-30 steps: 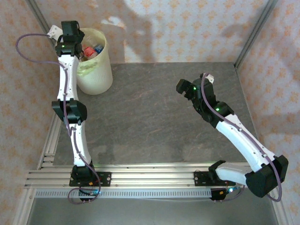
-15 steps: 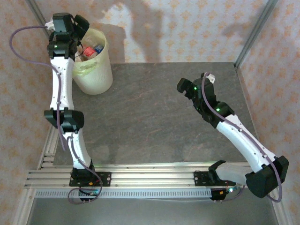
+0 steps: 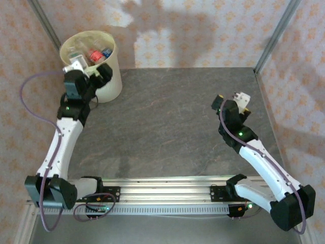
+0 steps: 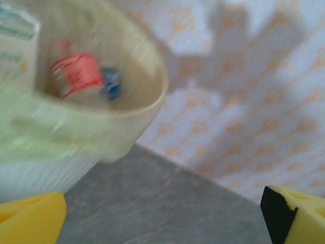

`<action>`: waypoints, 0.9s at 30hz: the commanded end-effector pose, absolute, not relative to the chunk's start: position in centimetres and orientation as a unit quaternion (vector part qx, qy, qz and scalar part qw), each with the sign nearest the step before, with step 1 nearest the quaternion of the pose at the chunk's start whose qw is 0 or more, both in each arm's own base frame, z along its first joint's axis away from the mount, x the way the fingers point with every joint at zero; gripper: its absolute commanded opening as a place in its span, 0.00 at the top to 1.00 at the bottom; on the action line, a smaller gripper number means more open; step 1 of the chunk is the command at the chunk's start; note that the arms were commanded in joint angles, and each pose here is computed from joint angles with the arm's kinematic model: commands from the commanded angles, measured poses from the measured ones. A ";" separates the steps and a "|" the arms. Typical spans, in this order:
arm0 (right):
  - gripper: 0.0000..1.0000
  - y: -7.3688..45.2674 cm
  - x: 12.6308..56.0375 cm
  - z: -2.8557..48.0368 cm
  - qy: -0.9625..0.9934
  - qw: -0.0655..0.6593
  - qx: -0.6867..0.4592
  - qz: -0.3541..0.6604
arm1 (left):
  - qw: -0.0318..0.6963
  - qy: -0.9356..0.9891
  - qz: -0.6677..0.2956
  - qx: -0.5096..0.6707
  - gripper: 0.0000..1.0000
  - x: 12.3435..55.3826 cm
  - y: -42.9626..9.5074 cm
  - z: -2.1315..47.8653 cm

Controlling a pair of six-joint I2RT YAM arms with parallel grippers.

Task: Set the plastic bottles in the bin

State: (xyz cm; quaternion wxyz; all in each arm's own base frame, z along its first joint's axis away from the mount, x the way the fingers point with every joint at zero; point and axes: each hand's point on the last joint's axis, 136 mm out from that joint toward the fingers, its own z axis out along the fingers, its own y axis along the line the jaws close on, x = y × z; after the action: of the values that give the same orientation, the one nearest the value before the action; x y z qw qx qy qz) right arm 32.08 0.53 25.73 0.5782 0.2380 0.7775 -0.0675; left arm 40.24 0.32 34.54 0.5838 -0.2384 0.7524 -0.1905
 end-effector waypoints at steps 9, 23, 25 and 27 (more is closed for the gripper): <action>0.01 -9.7 29.0 17.5 0.760 0.549 0.294 -0.186 | 0.571 0.783 0.007 -0.246 0.00 34.6 5.5 21.4; 0.01 -8.3 35.8 11.9 0.799 0.548 0.212 -0.122 | 0.524 0.823 0.119 -0.187 0.00 38.0 7.2 12.8; 0.01 -7.1 36.6 11.5 0.816 0.541 0.179 -0.100 | 0.524 0.824 0.114 -0.183 0.00 38.4 7.1 12.0; 0.01 -6.0 37.1 11.4 0.824 0.540 0.151 -0.079 | 0.526 0.828 0.102 -0.169 0.00 38.7 6.5 11.1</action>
State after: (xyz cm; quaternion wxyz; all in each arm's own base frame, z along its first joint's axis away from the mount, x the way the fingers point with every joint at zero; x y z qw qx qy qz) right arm 35.09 -7.49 9.33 0.5020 0.1967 0.8345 -0.1136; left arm 37.06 6.39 9.17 0.4815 -0.1822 0.8515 0.0993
